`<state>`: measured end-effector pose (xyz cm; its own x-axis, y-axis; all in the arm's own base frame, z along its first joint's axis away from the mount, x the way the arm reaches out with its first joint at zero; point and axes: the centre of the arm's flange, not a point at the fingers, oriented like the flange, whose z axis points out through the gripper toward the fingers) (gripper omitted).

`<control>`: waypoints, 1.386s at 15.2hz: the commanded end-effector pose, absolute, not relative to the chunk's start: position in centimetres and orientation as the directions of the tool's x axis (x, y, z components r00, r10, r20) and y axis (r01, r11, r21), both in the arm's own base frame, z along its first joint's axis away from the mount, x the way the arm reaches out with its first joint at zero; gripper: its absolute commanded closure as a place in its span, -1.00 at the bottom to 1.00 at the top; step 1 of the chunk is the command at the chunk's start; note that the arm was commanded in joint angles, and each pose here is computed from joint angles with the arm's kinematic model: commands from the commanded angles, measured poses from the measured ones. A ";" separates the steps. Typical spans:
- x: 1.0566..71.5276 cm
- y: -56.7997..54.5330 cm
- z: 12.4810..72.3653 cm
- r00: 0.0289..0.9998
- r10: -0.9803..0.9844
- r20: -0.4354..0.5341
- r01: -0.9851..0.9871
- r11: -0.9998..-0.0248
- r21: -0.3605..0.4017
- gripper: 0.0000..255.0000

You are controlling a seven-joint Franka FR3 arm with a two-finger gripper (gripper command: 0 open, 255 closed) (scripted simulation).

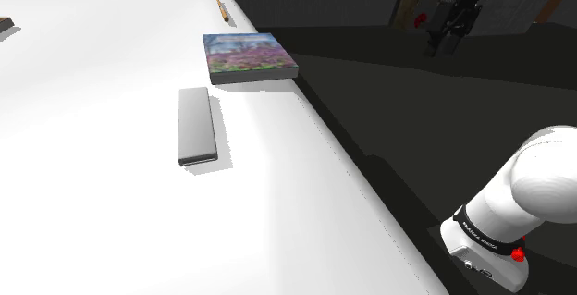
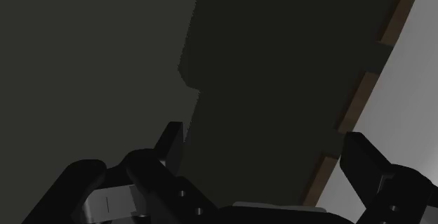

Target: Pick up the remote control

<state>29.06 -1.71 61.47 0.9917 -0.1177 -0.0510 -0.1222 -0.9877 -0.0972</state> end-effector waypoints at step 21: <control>38.7 23.6 59.6 0.986 -0.164 -0.022 -0.165 -0.986 -0.039 -1.00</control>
